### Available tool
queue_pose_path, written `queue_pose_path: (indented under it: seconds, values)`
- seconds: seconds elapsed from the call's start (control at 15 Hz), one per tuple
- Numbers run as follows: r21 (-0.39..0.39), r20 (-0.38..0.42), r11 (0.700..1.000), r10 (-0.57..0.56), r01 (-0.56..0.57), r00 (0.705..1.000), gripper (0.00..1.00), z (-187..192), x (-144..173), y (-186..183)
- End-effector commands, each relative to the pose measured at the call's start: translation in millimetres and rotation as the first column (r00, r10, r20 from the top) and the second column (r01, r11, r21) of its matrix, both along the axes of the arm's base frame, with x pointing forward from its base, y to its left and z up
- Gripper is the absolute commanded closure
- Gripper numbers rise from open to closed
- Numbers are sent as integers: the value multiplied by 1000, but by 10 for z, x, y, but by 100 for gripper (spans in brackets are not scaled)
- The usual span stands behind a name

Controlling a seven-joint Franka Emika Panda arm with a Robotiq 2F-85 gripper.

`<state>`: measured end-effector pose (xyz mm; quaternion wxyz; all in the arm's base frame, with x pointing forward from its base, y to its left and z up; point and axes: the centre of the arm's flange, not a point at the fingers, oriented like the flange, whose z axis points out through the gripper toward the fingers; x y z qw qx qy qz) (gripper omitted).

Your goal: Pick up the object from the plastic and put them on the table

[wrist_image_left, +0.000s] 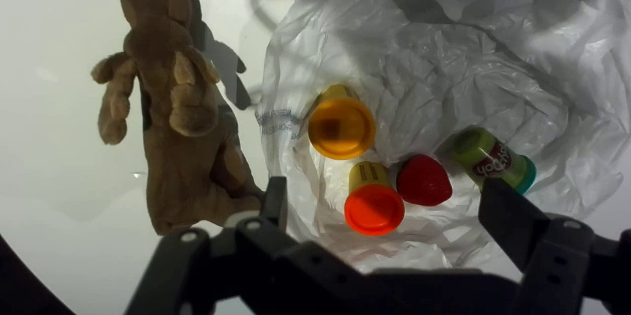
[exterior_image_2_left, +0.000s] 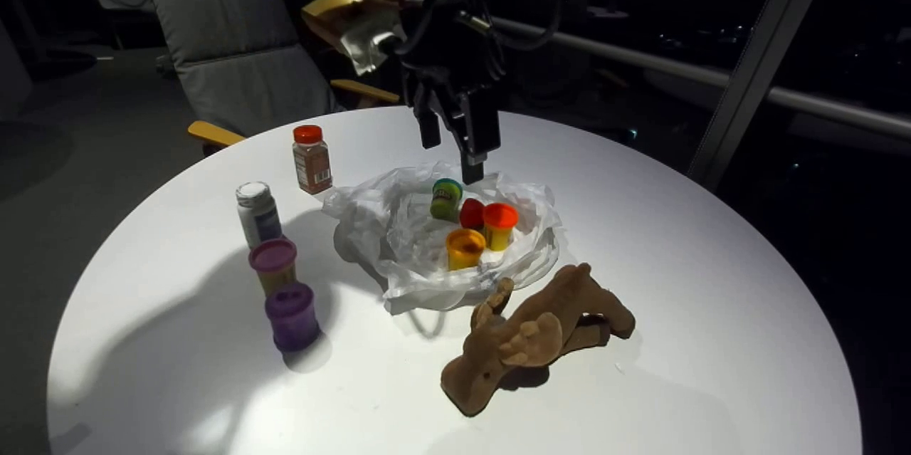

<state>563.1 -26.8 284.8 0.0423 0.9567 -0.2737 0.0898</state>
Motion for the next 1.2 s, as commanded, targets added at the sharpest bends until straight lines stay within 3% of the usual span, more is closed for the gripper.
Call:
queue_pose_path:
  seconds: [0.0, 0.47, 1.0, 1.07, 1.13]
  values:
    - [-1, -56, 1000, 7, -7, 998, 0, -296, 356, -80]
    - [-19, -156, 1000, 1, -4, 988, 0, -888, 403, -113]
    - [4, -177, 1000, -25, 26, 984, 1, -1092, 572, -190]
    - [14, -177, 999, -31, 34, 984, 25, -1103, 580, -195]
    - [17, -179, 999, -37, 40, 983, 26, -1118, 588, -204]
